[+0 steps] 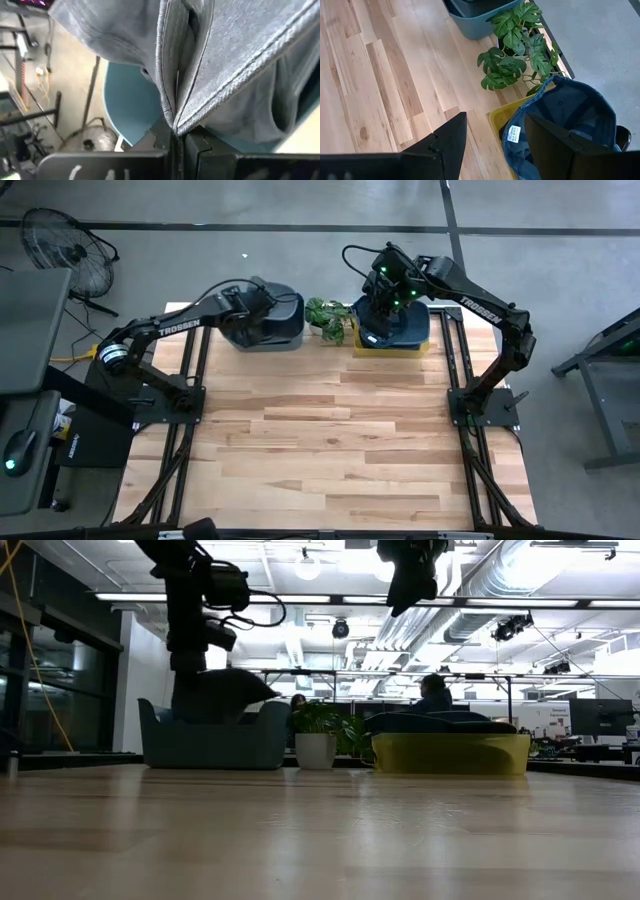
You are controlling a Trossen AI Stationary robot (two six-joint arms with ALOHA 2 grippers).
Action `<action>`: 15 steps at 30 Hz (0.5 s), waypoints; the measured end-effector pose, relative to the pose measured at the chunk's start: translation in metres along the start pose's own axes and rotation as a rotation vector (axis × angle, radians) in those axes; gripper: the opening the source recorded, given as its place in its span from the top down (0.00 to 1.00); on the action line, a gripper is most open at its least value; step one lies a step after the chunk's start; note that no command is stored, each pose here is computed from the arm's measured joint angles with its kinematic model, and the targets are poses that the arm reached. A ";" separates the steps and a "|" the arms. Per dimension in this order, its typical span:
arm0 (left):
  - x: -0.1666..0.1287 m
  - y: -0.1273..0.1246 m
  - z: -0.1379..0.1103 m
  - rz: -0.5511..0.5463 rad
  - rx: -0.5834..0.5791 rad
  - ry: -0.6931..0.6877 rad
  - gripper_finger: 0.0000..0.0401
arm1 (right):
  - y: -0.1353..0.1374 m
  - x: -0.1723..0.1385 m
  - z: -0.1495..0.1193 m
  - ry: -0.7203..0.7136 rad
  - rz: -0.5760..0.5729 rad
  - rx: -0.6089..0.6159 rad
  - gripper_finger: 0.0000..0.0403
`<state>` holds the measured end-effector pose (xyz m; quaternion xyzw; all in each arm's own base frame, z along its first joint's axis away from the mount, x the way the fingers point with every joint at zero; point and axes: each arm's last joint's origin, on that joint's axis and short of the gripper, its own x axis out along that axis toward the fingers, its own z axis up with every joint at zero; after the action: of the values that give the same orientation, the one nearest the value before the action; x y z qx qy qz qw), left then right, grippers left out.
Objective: Pick & Place hat
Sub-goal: Put the gray cap into the green bin
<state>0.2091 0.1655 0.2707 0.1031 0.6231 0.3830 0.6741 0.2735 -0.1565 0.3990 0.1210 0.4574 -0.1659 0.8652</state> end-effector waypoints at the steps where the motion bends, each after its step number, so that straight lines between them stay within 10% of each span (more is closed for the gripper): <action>1: 0.000 0.000 -0.001 -0.008 -0.007 0.011 0.99 | 0.000 0.000 0.000 0.000 0.000 0.000 0.52; 15: 0.002 -0.016 -0.001 -0.161 -0.091 0.049 0.99 | 0.000 0.000 0.002 -0.015 -0.006 -0.002 0.52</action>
<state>0.2138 0.1554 0.2592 0.0126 0.6278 0.3578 0.6911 0.2747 -0.1573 0.3996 0.1176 0.4514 -0.1690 0.8683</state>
